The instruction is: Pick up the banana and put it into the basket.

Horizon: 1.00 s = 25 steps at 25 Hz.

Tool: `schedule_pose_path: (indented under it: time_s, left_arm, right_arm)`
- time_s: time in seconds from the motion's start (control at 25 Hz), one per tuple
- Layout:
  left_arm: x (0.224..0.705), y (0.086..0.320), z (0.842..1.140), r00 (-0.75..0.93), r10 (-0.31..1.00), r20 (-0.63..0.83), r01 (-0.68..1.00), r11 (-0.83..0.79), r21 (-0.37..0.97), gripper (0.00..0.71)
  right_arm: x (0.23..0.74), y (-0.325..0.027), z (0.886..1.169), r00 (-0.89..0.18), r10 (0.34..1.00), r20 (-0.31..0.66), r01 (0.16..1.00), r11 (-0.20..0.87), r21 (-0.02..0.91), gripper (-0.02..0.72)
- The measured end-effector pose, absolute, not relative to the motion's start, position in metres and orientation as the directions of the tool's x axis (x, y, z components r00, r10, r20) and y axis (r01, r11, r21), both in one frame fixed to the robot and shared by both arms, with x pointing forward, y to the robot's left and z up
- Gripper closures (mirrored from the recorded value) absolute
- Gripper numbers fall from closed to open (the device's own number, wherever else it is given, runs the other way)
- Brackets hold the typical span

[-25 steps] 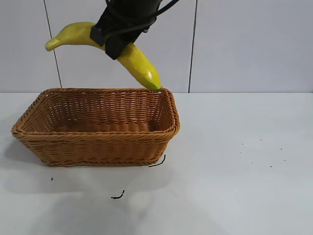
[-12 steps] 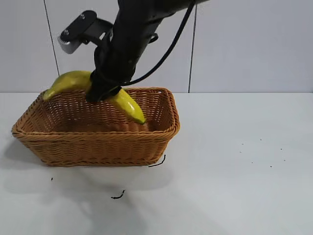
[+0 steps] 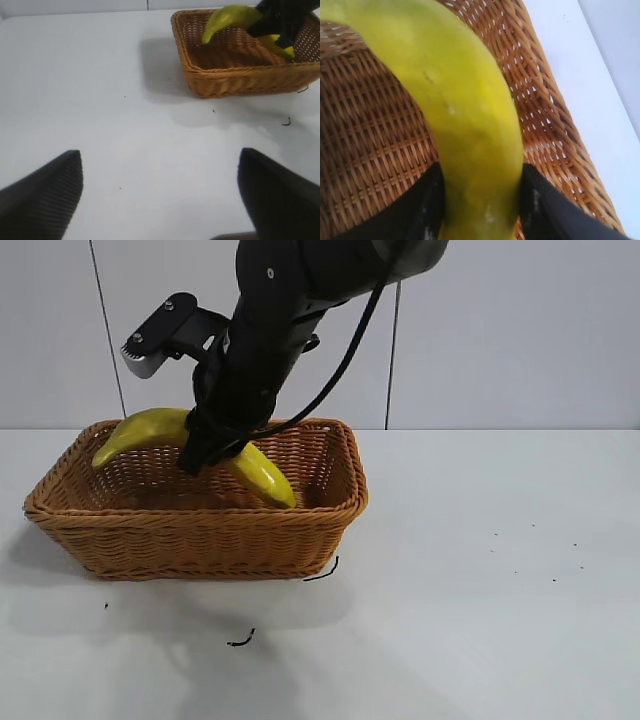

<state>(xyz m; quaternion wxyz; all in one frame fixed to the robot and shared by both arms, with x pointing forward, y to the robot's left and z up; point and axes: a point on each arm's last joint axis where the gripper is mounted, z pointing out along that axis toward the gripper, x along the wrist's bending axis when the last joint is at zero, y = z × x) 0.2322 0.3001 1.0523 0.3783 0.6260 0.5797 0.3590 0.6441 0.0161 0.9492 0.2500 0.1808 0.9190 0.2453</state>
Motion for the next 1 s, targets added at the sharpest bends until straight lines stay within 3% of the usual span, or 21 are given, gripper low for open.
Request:
schedule_pose_path:
  time_s: [0.16,0.32,0.48,0.8,1.0]
  left_arm:
    - [0.232,0.300,1.052,0.070,0.997,0.011,0.454,-0.042,0.890,0.075]
    - [0.232,0.300,1.052,0.070,0.997,0.011,0.454,-0.042,0.890,0.075]
    - [0.232,0.300,1.052,0.070,0.997,0.011,0.454,-0.042,0.890,0.075]
    - [0.232,0.300,1.052,0.070,0.997,0.011,0.454,-0.042,0.890,0.075]
    - [0.232,0.300,1.052,0.070,0.997,0.011,0.454,-0.042,0.890,0.075]
  right_arm:
    - [0.640,0.013,0.977,-0.773,0.545,-0.323,0.279,0.751,0.598,0.057]
    - [0.641,0.001,1.013,-0.686,0.701,-0.194,0.458,0.623,0.634,0.057]
    - [0.654,-0.025,1.040,-0.589,0.801,-0.103,0.605,0.522,0.602,0.059]
    - [0.687,-0.118,1.059,-0.330,0.944,0.004,0.827,0.287,0.483,0.062]
    - [0.705,-0.187,1.057,-0.154,0.988,0.017,0.888,0.131,0.442,0.069]
